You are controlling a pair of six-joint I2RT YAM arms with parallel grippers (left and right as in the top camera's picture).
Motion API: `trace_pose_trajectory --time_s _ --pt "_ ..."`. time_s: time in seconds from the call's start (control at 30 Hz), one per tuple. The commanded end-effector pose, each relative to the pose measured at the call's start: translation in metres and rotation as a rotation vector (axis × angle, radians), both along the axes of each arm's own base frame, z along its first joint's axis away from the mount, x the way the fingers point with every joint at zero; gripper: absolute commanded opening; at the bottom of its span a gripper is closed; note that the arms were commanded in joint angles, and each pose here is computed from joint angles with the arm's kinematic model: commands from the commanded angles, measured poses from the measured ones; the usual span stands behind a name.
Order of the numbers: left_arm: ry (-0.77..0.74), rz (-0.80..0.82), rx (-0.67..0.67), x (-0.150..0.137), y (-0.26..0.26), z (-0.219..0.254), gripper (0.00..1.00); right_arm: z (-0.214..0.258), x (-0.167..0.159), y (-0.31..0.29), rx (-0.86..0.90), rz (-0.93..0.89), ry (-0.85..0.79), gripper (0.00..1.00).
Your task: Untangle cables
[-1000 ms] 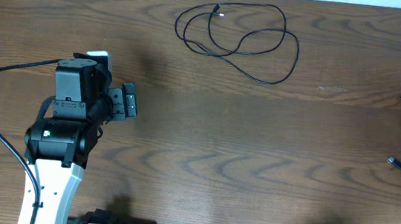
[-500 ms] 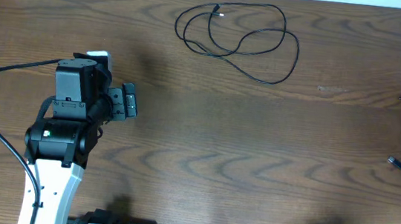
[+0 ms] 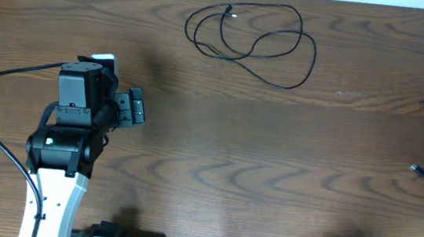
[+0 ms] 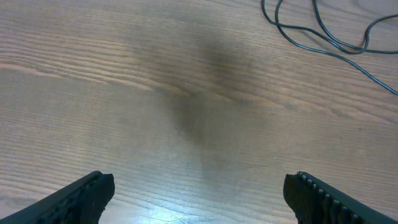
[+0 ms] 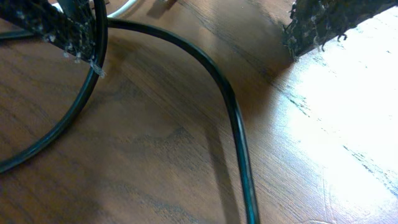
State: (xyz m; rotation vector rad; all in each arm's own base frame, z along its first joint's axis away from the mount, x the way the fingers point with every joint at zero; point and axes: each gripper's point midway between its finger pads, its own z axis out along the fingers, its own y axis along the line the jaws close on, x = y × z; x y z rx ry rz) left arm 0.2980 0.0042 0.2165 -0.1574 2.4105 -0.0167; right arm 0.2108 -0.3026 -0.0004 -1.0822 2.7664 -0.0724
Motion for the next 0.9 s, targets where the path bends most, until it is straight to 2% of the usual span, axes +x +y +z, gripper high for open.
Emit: trace_pose_trajectory --time_s 0.0,0.13,0.3,0.53,0.63,0.8,0.87 --pt "-0.026 0.018 0.001 0.003 0.003 0.009 0.92 -0.022 0.002 0.003 0.022 0.027 0.01 0.93" --pt "-0.026 0.018 0.001 0.003 0.003 0.009 0.92 -0.021 0.007 -0.006 -0.012 0.026 -0.01 0.9" --pt "-0.026 0.018 0.001 0.003 0.003 0.009 0.92 -0.035 0.007 -0.001 0.022 0.028 -0.004 0.93" --pt "-0.026 0.018 0.001 0.003 0.003 0.009 0.92 -0.063 0.002 0.015 0.105 0.038 0.042 0.85" --pt "-0.026 0.018 0.001 0.003 0.003 0.009 0.92 -0.064 0.007 0.019 0.127 0.04 0.014 0.81" --pt "-0.026 0.018 0.001 0.003 0.003 0.009 0.93 -0.061 0.015 0.026 0.164 0.04 -0.036 0.84" --pt "-0.026 0.018 0.001 0.003 0.003 0.009 0.92 -0.06 0.019 0.029 0.179 0.04 -0.062 0.88"
